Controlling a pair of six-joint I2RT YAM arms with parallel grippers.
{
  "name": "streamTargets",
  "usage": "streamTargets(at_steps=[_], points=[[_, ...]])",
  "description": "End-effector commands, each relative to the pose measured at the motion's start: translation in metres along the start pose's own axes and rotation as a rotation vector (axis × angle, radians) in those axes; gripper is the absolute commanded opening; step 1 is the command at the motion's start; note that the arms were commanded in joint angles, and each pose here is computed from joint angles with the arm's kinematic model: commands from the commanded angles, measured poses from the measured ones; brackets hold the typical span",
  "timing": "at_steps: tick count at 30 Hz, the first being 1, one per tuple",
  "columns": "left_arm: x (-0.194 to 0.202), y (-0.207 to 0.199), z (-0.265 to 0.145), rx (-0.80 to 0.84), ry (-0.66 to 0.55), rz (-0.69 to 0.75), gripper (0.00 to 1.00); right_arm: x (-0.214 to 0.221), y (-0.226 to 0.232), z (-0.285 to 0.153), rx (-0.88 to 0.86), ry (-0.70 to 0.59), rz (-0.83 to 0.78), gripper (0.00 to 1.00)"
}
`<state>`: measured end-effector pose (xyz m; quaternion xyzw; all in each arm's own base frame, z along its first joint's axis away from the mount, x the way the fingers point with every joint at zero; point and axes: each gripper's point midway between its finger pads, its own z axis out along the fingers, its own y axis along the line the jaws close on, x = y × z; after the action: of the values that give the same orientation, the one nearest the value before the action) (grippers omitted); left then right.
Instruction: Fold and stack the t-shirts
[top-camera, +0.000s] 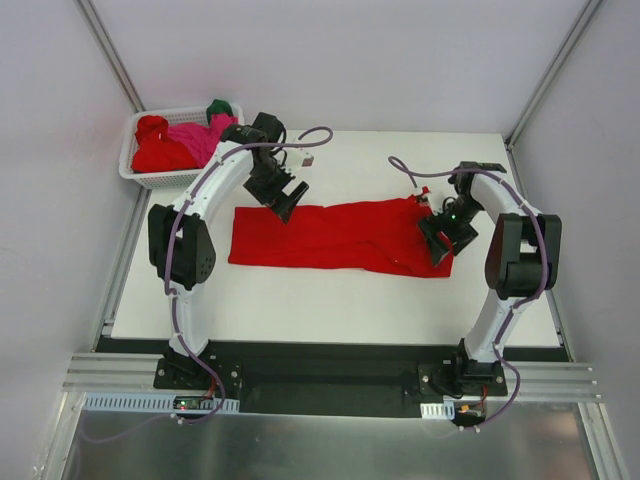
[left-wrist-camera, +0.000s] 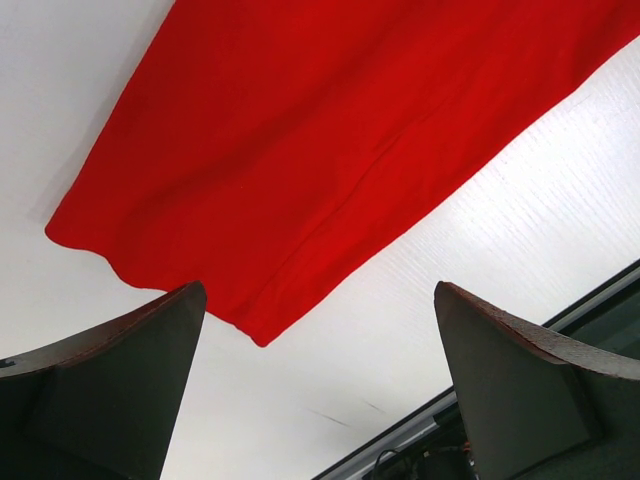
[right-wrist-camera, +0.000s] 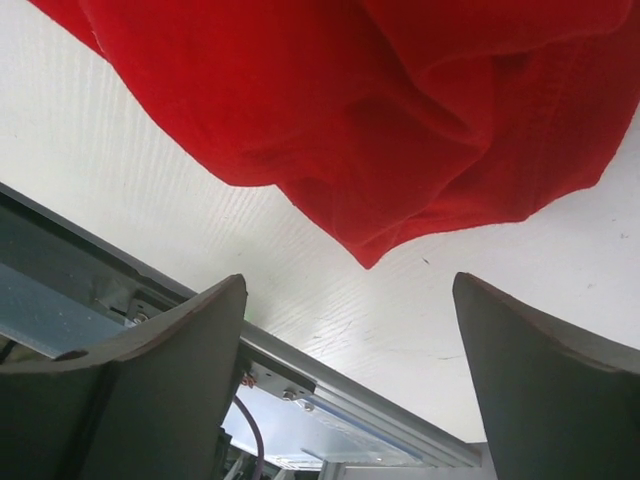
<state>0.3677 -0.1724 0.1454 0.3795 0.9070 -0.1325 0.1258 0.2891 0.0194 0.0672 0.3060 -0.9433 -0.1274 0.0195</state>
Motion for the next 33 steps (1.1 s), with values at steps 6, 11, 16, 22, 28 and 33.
streamTargets(at_steps=[6, 11, 16, 22, 28, 33], points=[[0.004, -0.008, -0.002, 0.010, 0.024, 0.033, 0.99, -0.011, 0.002, -0.003, -0.044, -0.041, 0.011, 0.47], [0.004, -0.009, -0.002, 0.002, 0.029, 0.044, 0.99, -0.009, 0.001, 0.004, -0.048, -0.019, 0.016, 0.47], [0.005, -0.009, -0.001, -0.006, 0.037, 0.053, 0.99, -0.011, -0.006, 0.010, -0.031, -0.013, 0.024, 0.47], [0.007, -0.010, 0.001, -0.016, 0.051, 0.064, 0.99, -0.014, -0.015, 0.018, 0.013, -0.010, 0.037, 0.46], [0.008, -0.010, 0.002, -0.026, 0.062, 0.076, 0.99, -0.018, -0.014, 0.025, 0.033, 0.003, 0.024, 0.37], [0.008, -0.010, 0.002, -0.032, 0.065, 0.083, 0.99, -0.019, -0.007, 0.031, 0.023, 0.020, 0.005, 0.28]])
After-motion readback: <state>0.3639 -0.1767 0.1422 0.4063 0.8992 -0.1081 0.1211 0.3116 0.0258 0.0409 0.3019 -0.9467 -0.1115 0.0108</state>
